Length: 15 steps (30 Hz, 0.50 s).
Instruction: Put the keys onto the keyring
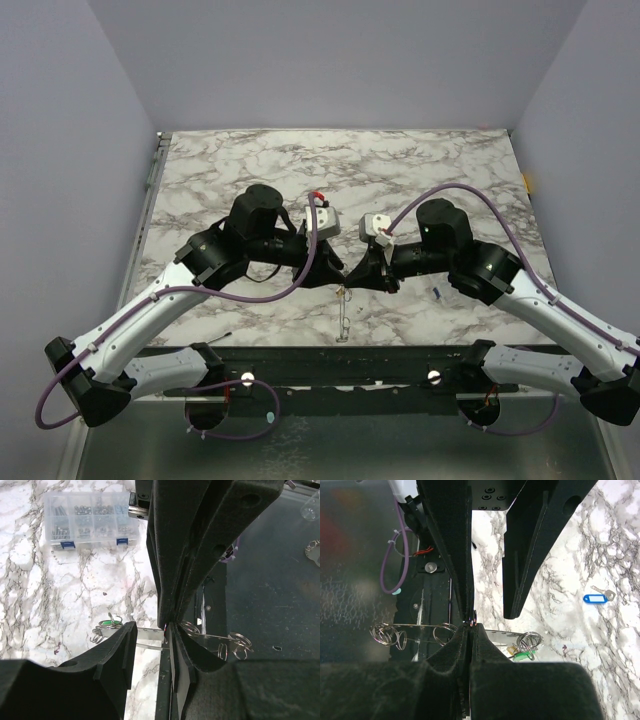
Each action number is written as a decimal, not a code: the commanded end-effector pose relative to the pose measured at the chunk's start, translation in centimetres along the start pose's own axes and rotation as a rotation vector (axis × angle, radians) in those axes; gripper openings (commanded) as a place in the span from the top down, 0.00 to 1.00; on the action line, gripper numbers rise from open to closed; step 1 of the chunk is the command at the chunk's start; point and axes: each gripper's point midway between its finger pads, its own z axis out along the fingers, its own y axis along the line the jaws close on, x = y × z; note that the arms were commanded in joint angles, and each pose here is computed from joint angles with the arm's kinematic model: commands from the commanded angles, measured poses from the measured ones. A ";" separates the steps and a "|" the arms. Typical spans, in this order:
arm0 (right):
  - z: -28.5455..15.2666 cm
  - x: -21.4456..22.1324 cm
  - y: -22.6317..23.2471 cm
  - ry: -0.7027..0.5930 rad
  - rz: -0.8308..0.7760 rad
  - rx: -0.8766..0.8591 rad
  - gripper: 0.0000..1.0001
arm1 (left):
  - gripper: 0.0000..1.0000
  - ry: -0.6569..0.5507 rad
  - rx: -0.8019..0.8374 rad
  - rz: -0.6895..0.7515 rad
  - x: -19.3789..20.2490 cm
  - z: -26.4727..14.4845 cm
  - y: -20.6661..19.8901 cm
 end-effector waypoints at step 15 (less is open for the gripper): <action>-0.7 -2.4 -0.3 -0.058 -0.059 0.038 0.99 | 0.74 0.042 0.020 -0.029 1.5 0.5 -0.2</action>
